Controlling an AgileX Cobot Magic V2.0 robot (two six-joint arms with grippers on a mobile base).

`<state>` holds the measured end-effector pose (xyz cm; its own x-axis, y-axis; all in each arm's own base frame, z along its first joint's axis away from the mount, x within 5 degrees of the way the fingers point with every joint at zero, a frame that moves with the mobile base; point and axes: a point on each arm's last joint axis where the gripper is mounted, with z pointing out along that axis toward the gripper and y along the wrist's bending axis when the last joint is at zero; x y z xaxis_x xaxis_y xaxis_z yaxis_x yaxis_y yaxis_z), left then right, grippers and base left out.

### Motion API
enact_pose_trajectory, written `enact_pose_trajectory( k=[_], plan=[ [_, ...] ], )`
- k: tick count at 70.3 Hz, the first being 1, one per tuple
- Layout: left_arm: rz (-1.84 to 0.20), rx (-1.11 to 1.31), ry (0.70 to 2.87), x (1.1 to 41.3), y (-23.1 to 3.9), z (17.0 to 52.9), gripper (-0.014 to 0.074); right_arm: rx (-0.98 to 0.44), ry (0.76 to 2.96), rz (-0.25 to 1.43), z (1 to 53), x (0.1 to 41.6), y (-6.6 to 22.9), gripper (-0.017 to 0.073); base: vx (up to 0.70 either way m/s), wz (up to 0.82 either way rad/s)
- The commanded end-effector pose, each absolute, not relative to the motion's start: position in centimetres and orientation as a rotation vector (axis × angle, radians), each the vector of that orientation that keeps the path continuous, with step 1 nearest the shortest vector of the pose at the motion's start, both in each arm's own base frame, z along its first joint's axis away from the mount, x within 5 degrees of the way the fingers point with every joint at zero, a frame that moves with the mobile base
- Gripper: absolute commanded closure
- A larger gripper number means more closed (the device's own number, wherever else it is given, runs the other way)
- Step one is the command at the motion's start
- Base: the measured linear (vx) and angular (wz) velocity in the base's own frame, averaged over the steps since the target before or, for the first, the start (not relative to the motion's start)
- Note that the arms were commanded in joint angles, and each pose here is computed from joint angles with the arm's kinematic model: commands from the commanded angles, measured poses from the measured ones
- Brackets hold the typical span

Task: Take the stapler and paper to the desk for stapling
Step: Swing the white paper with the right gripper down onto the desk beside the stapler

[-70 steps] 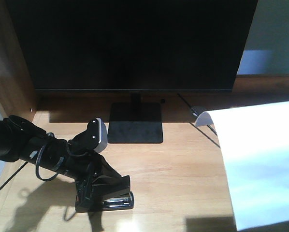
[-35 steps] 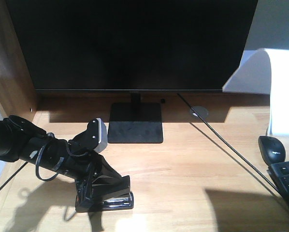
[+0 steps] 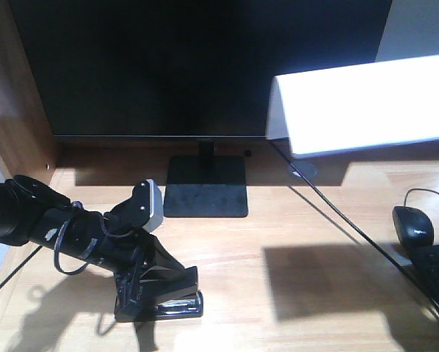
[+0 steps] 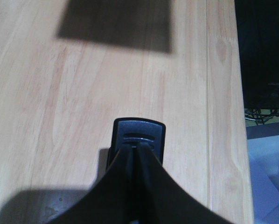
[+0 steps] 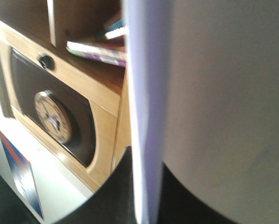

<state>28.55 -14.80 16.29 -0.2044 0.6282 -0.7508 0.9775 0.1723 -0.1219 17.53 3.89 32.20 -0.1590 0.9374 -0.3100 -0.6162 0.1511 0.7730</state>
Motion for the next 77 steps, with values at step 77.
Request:
enact_pose_trajectory(
  k=[77],
  plan=[
    [-0.860,1.464,1.844,28.7,-15.3,18.4,0.0600,0.044,2.103,1.683,20.5,21.6,4.5,0.0562,0.00,0.00]
  ],
)
